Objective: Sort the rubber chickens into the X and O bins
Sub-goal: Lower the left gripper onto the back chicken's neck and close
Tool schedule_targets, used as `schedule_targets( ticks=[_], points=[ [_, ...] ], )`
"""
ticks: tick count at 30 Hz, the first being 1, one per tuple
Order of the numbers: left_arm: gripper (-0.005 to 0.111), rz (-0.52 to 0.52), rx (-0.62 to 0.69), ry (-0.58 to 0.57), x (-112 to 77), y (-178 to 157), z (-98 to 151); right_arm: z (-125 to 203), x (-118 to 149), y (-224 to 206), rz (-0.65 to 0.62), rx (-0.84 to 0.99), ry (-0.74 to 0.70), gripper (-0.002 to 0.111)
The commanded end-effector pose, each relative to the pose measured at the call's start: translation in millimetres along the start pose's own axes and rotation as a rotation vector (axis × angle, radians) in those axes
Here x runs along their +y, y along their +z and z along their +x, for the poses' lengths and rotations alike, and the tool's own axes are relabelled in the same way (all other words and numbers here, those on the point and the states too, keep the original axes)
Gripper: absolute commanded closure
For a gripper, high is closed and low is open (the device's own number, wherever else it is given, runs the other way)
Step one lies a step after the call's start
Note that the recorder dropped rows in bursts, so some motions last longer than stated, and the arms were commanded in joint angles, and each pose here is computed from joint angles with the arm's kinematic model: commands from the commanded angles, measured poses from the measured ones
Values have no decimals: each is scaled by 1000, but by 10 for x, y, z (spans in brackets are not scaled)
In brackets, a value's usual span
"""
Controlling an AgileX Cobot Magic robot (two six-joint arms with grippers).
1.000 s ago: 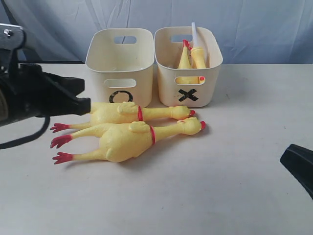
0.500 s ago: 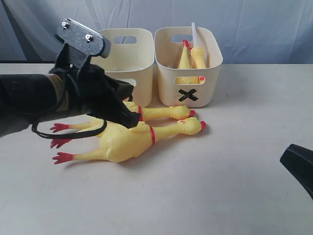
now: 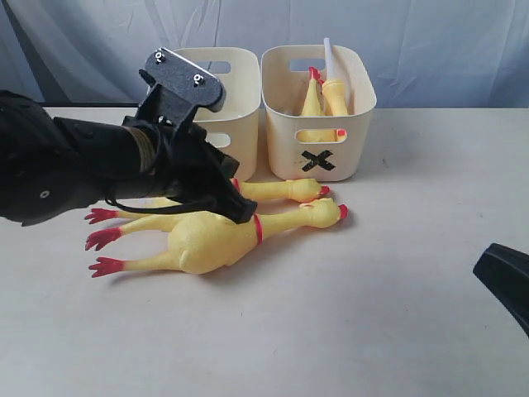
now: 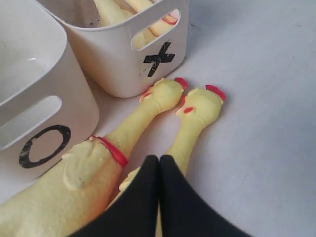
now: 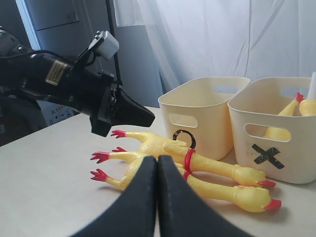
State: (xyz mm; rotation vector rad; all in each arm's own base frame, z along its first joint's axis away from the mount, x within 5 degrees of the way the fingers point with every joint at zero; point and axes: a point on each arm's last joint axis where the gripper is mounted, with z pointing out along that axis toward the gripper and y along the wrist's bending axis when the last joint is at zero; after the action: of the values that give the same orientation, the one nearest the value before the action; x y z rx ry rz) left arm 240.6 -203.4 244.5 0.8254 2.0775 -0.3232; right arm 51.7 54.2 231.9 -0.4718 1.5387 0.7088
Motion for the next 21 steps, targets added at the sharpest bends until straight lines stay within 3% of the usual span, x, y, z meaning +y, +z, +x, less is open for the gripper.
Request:
schedule_targets(
  ticks=[1, 5, 9, 14, 21],
  points=[
    [107, -14, 169, 71, 1, 69, 86, -3, -5, -6, 7, -6, -3, 109],
    [107, 71, 329, 98, -66, 122, 178, -3, -1, -6, 4, -6, -3, 109],
    [107, 183, 277, 82, -168, 119, 87, -3, -1, -6, 4, -6, -3, 109],
    [107, 227, 209, -17, -74, 91, -118, -3, -1, -6, 4, -6, -3, 109],
    [107, 288, 198, 59, 68, 75, -241, -3, -1, -6, 4, -6, -3, 109]
  ],
)
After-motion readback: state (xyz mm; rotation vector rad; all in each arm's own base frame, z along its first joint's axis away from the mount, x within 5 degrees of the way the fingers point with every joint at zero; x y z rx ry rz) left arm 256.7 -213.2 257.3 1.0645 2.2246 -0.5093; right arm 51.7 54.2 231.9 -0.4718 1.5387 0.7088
